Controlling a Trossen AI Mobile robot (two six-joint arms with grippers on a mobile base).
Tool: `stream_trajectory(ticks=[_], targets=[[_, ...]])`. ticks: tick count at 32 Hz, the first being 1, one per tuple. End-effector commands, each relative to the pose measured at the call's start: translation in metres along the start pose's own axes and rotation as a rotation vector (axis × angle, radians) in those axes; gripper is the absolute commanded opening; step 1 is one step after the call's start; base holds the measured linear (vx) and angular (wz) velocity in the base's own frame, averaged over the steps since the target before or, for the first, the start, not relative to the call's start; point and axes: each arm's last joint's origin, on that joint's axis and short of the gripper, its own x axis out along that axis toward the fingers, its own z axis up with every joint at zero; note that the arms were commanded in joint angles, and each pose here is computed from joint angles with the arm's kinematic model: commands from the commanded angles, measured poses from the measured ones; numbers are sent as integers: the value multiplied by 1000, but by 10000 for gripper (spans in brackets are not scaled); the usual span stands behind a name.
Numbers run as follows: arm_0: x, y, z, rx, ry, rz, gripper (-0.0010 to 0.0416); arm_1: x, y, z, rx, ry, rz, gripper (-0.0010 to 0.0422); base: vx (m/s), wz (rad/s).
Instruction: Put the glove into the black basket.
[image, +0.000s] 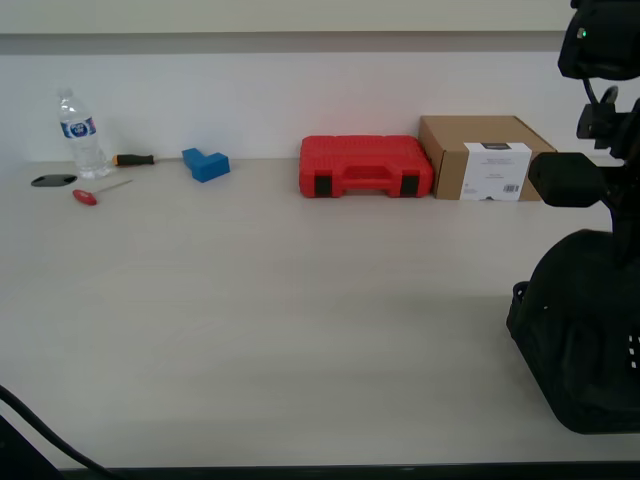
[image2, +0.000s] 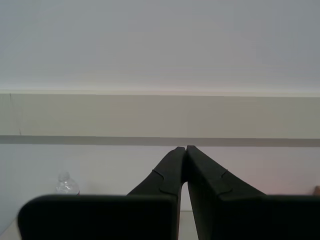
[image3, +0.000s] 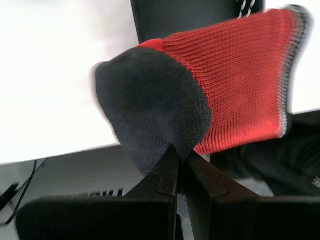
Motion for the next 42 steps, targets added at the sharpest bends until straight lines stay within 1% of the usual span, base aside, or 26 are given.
stream_trajectory(ticks=[1,4,8,12,16,19,20,21,22,23,24,25,27,30,34,38,40,42], targets=[[6,-16,4,39,16,2,-1,0,0,0,0,-2,0,0,0,0],[9,-23,9,58,11,2,-1,1,0,1,0,-3,-1,0,0,0],[19,-25,15,47,23,-3,-1,0,0,1,0,-2,1,0,0,0],[37,-23,27,28,37,-7,-1,0,0,0,0,-1,1,0,0,0],[50,-21,35,38,32,-5,0,0,0,0,0,0,1,0,0,0],[54,-22,37,46,37,-6,3,0,0,0,0,1,1,0,0,0],[55,-23,37,51,43,-9,10,0,0,0,0,0,1,0,0,0],[55,-25,38,57,33,-24,39,0,0,0,0,1,1,0,0,0],[55,-26,38,60,30,-30,49,0,0,0,0,1,1,0,0,0],[55,-27,38,64,26,-42,76,0,0,0,0,0,0,0,0,0],[55,-28,38,64,25,-49,86,0,0,0,0,0,1,0,0,0],[55,-29,39,64,21,-58,108,0,0,0,0,1,1,0,0,0],[55,-29,39,63,13,-75,128,0,0,0,0,0,0,0,0,0],[55,-29,39,63,7,-85,145,0,0,0,0,1,0,0,0,0],[53,-29,40,63,-8,-80,151,0,0,0,0,1,1,0,0,0],[42,-28,46,58,-88,-54,146,0,0,0,0,1,0,0,0,0],[17,-24,60,59,-240,-23,147,0,0,0,0,1,1,0,0,0],[10,-23,64,62,-281,-8,146,0,0,0,0,0,1,0,0,0]])
